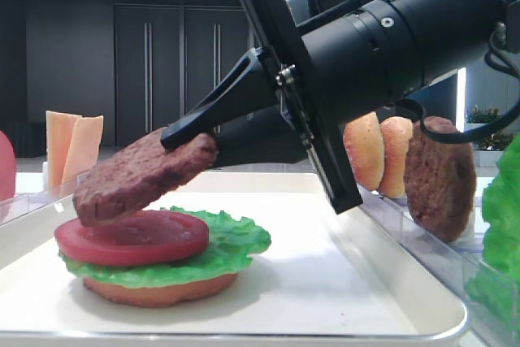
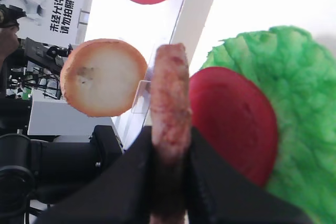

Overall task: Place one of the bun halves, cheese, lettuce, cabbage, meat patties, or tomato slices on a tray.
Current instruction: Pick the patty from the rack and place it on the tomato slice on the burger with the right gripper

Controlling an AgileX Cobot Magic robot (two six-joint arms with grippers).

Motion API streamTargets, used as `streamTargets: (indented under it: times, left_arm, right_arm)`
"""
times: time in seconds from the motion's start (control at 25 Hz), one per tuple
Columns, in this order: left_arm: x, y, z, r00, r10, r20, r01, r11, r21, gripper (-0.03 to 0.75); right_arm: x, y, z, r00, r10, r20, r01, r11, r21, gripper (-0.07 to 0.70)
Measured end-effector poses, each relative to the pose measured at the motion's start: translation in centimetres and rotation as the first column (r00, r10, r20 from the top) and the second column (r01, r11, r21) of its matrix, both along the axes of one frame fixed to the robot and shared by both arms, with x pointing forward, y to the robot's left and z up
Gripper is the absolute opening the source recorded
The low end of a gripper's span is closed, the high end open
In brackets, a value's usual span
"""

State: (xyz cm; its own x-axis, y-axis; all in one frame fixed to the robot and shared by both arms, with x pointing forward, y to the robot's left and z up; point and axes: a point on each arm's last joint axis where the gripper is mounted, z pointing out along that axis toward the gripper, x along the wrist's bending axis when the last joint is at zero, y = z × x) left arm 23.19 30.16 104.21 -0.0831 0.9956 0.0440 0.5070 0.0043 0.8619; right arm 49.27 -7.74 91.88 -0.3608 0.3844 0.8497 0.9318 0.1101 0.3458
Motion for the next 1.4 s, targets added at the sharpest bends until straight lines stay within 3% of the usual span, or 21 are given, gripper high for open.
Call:
streamTargets:
  times: [0.44,0.8,0.92,1.4]
  left_arm:
    - [0.0,0.0,0.0,1.0,0.0,0.0,0.0,1.0,0.0,0.328]
    - [0.0,0.0,0.0,1.0,0.0,0.0,0.0,1.0,0.0,0.328]
    - [0.0,0.0,0.0,1.0,0.0,0.0,0.0,1.0,0.0,0.328]
    - [0.0,0.0,0.0,1.0,0.0,0.0,0.0,1.0,0.0,0.328]
  right_arm:
    - [0.1,-0.1,-0.1,1.0,-0.008,0.002,0.008,1.0,-0.013,0.12]
    - [0.1,0.0,-0.1,1.0,-0.008,0.001,0.008,1.0,-0.012,0.392]
    - [0.1,-0.1,-0.1,1.0,-0.008,0.002,0.008,1.0,-0.013,0.447]
    - [0.3,-0.6,1.2,0.995,-0.041,0.09,0.05,0.994,-0.093,0.47]
